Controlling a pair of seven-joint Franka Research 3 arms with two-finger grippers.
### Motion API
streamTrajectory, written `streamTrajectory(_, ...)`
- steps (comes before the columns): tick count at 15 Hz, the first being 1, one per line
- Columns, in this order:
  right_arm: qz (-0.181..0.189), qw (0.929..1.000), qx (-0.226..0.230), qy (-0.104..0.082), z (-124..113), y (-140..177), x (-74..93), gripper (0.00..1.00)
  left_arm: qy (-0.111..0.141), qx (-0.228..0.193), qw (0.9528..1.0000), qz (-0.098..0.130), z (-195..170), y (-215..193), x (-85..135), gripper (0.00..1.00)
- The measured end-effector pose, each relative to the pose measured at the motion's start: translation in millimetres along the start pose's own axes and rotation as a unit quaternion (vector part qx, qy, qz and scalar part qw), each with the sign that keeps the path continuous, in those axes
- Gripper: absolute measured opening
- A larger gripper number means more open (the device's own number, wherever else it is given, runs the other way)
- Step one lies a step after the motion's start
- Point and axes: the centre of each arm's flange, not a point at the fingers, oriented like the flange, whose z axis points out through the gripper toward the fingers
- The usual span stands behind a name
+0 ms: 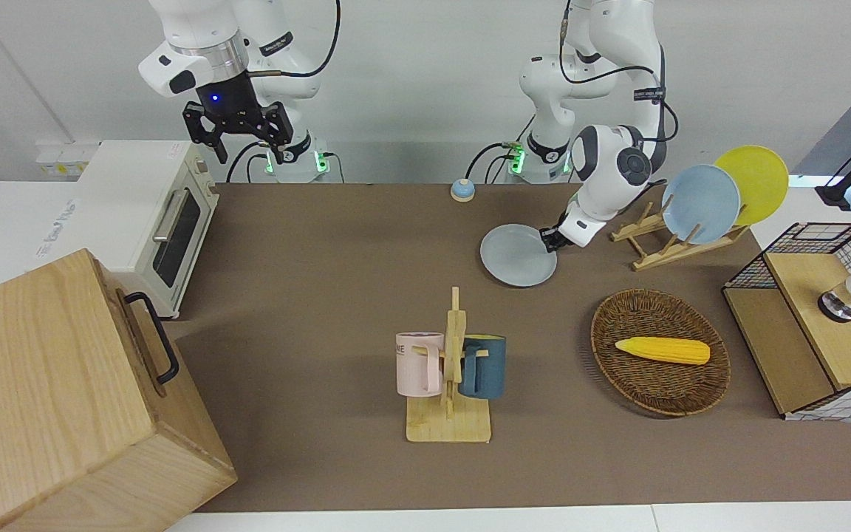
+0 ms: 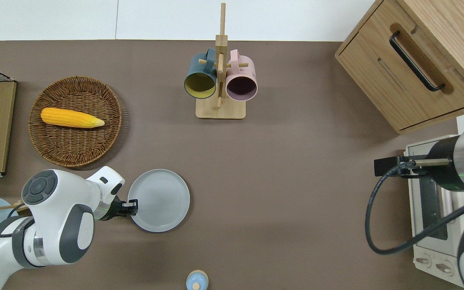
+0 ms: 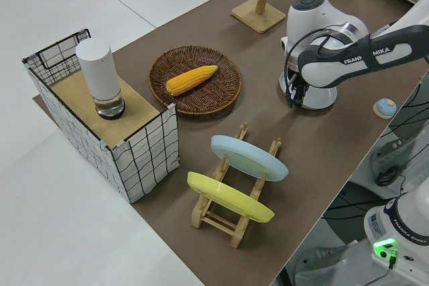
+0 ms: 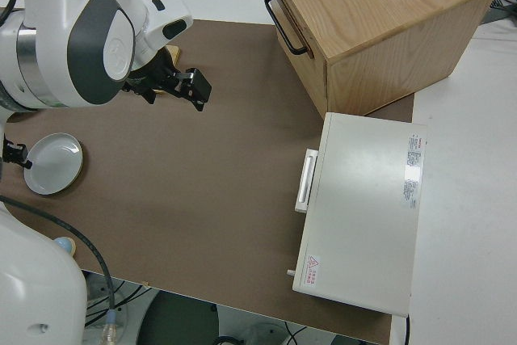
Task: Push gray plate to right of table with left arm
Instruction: 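Push the gray plate with the left gripper away from the basket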
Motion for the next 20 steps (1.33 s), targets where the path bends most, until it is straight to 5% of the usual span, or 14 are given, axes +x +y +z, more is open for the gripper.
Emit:
streamTrajectory(6,0.0,1.0,0.0,0.0,0,0,0.0,1.0,-0.001,0.003,1.0,0.0,2,11,-3,0.03)
streamTrajectory(20,0.0,1.0,0.0,0.0,0,0,0.0,1.0,0.004,0.014,0.9987,-0.049,26,133,-53,0.03)
